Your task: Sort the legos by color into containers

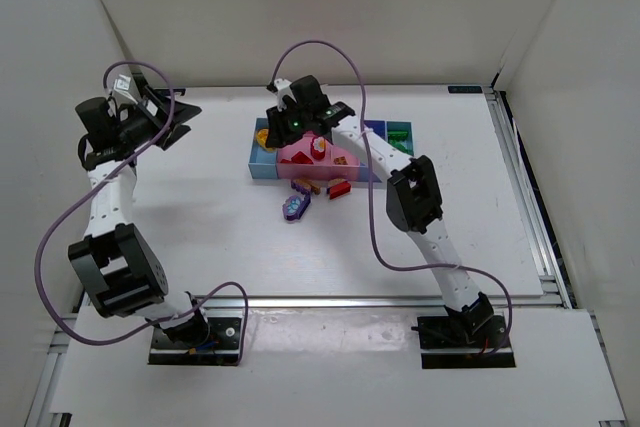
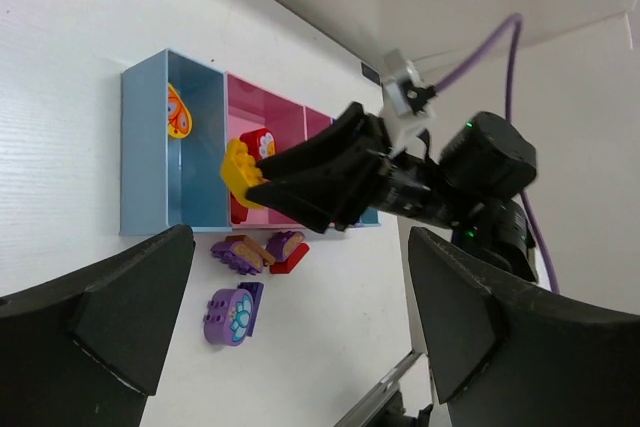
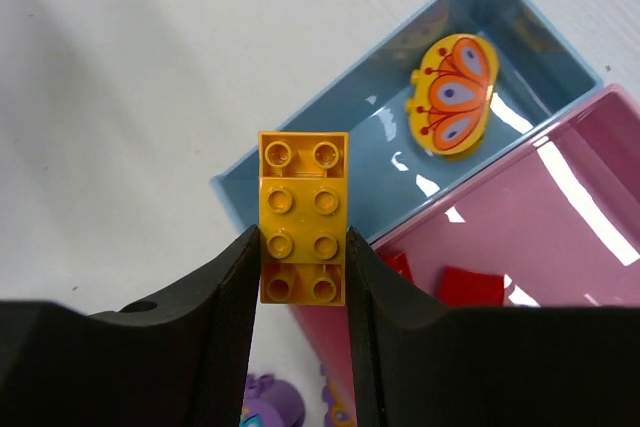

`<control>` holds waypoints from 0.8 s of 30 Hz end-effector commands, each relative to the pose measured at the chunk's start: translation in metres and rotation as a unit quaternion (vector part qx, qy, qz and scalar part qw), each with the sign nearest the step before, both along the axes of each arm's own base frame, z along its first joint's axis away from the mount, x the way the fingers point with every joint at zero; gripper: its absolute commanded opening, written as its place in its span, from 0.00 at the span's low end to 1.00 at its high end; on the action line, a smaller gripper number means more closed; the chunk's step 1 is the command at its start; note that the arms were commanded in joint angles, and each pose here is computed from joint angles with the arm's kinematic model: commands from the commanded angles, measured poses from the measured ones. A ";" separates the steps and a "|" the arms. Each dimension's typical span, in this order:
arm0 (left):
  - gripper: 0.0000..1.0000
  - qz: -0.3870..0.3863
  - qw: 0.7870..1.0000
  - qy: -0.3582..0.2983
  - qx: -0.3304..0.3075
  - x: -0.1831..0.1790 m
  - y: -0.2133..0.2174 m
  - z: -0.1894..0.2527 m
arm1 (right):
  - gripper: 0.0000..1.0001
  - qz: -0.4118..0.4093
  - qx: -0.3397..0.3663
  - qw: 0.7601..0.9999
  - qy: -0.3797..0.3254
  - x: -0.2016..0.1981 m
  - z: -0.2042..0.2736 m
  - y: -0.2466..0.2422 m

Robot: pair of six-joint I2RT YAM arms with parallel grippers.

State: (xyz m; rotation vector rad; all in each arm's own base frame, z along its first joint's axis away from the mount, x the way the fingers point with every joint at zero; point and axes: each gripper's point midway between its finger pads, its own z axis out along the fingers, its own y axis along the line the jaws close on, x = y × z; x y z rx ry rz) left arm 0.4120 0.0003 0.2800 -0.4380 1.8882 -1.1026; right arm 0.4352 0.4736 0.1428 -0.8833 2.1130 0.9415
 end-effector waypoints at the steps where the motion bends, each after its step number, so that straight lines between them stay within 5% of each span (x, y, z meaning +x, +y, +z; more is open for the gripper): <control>1: 0.99 -0.026 0.997 -0.064 0.037 -0.014 -0.009 0.042 | 0.00 -0.018 0.004 0.998 -0.061 0.022 0.011 0.009; 4: 0.99 -0.031 0.997 -0.065 0.039 -0.016 -0.010 0.041 | 0.04 -0.026 0.000 0.997 -0.070 0.027 0.007 0.015; 11: 0.99 -0.042 0.995 -0.070 0.050 -0.023 -0.014 0.038 | 0.48 -0.022 0.001 0.997 -0.074 0.023 0.003 0.025; 14: 0.99 -0.044 0.994 -0.075 0.060 -0.024 -0.014 0.036 | 0.59 -0.025 -0.005 0.997 -0.077 0.023 0.004 0.022; 24: 0.99 -0.145 0.975 -0.115 0.121 -0.041 -0.053 0.030 | 0.67 -0.029 -0.002 0.992 -0.124 0.024 0.082 -0.028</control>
